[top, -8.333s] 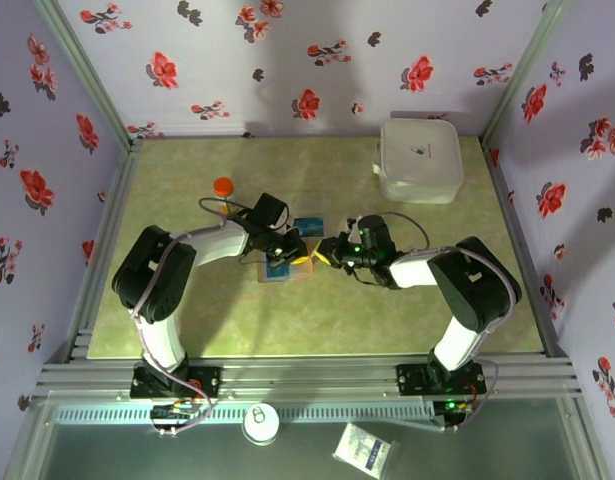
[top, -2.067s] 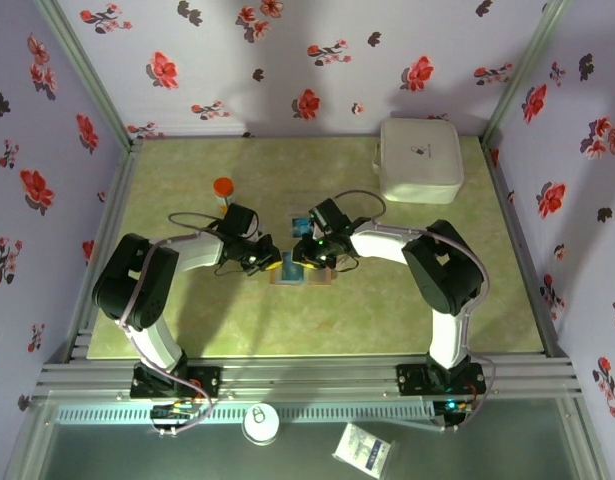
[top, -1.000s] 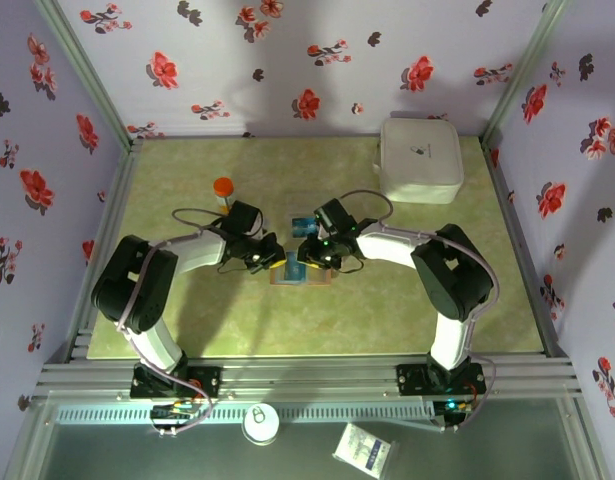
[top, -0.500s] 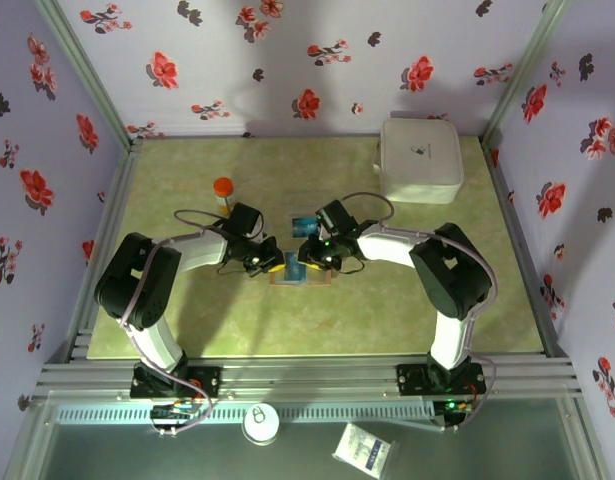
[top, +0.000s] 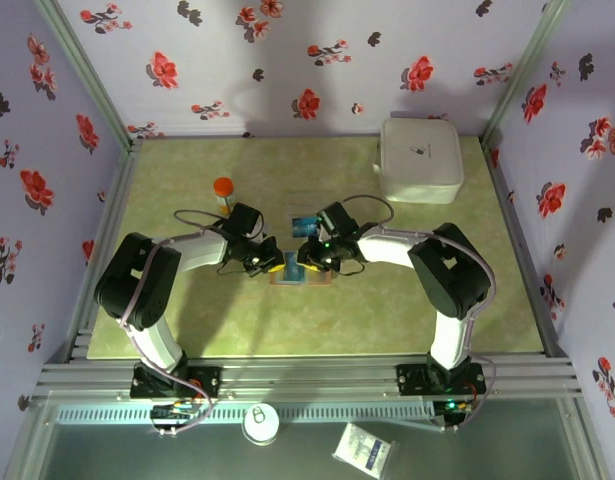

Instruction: Take the credit cards out of the card holder

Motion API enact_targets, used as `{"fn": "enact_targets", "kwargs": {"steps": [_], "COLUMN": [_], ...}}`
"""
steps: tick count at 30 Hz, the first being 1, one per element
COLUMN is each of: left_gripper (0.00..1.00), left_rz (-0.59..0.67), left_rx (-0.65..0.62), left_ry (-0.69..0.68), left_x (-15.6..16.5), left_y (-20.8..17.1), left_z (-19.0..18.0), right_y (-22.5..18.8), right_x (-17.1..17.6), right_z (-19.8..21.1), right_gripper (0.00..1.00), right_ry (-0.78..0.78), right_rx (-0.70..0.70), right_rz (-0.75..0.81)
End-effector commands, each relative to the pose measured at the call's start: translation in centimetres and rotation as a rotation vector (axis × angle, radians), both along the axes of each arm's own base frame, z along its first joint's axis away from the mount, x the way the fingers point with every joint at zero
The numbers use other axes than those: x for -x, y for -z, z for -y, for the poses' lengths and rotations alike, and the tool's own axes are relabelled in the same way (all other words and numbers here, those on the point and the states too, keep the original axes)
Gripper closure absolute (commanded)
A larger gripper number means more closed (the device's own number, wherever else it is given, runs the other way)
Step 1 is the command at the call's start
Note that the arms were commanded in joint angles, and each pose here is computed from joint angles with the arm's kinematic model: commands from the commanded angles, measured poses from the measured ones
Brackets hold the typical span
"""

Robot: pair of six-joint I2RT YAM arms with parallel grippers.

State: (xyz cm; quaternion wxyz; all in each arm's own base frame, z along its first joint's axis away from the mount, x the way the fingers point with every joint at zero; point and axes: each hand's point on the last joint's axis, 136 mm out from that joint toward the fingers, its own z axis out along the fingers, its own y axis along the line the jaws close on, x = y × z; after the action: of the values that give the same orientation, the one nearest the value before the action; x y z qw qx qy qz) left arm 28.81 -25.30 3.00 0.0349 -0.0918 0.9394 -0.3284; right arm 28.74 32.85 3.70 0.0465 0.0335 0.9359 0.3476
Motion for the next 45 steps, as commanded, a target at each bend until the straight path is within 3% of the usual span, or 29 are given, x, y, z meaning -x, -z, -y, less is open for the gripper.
{"fn": "enact_targets", "kwargs": {"steps": [1, 15, 27, 40, 45], "left_gripper": [1.00, 1.00, 1.00, 1.00, 1.00], "left_rz": [-0.018, -0.013, -0.019, -0.025, -0.029], "left_rx": [-0.052, -0.048, -0.051, -0.051, -0.055], "left_ry": [0.017, 0.015, 0.014, 0.018, 0.017], "left_x": [0.5, 0.4, 0.5, 0.4, 0.4], "left_y": [0.7, 0.5, 0.7, 0.9, 1.0], "left_z": [-0.5, -0.5, -0.5, -0.4, -0.4], "right_y": [-1.0, 0.8, 0.3, 0.1, 0.2], "right_x": [0.0, 0.6, 0.2, 0.0, 0.0], "right_z": [0.5, 1.4, 0.1, -0.1, -0.4], "right_gripper": [0.73, 0.73, 0.76, 0.86, 0.84], "right_ry": [0.011, 0.023, 0.016, 0.034, 0.033], "right_rx": [-0.013, 0.026, -0.053, -0.118, -0.150], "right_rz": [0.026, -0.011, -0.011, 0.000, -0.006]}}
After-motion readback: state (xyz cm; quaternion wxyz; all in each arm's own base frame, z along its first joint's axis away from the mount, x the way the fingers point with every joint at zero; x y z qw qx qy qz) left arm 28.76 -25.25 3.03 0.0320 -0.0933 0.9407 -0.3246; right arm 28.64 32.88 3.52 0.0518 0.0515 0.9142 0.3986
